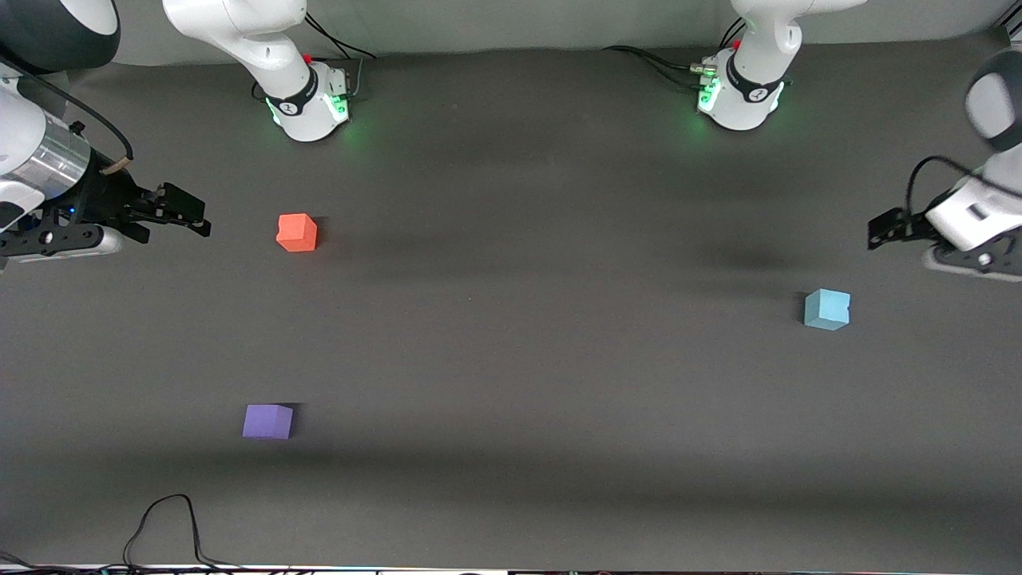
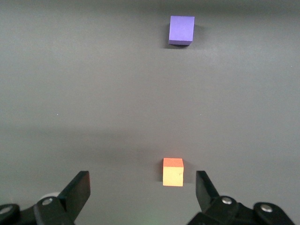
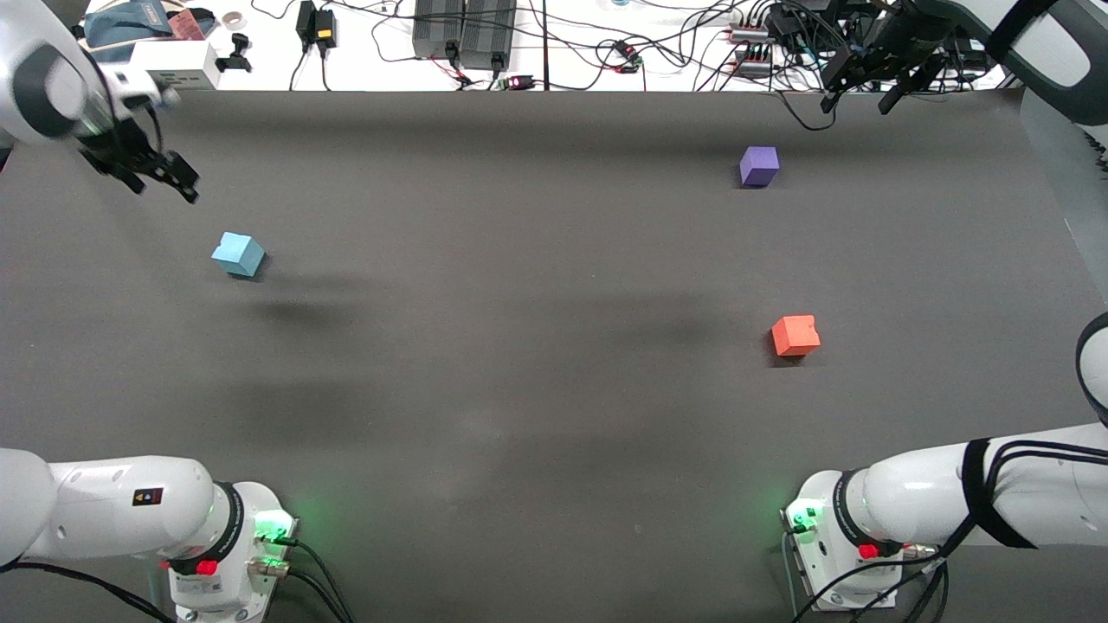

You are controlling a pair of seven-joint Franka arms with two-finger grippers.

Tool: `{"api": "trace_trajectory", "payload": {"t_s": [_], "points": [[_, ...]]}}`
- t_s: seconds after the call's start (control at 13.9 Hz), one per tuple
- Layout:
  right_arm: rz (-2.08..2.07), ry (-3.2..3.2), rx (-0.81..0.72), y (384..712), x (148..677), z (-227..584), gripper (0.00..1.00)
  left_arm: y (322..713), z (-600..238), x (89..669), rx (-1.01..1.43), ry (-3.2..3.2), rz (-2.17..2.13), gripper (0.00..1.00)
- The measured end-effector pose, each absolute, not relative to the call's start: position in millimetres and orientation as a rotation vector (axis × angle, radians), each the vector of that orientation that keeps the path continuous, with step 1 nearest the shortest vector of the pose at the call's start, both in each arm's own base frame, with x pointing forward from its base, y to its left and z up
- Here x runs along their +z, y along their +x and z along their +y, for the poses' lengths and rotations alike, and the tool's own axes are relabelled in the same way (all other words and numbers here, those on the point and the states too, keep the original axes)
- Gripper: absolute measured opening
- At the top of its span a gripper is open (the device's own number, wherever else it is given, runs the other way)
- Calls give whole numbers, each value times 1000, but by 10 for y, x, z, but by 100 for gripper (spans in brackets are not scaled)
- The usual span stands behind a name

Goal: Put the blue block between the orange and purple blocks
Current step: 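Lower the left gripper and grasp the light-blue block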

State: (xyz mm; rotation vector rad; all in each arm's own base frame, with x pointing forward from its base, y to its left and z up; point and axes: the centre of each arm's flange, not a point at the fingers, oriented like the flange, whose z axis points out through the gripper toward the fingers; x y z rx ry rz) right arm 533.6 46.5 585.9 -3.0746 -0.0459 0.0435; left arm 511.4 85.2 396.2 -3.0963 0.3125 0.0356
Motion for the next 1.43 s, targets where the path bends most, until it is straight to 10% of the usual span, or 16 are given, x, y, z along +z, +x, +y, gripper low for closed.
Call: {"api": "trace_trajectory", "payload": {"t_s": [1.15,1.43], "points": [[5,-3074,46,5346,5858,280,100,5348,846,1938,-101,-3039,434,100],[5,-3074,50,5346,5849,281,100,5302,850,1911,-28,-3061,385,78]]}}
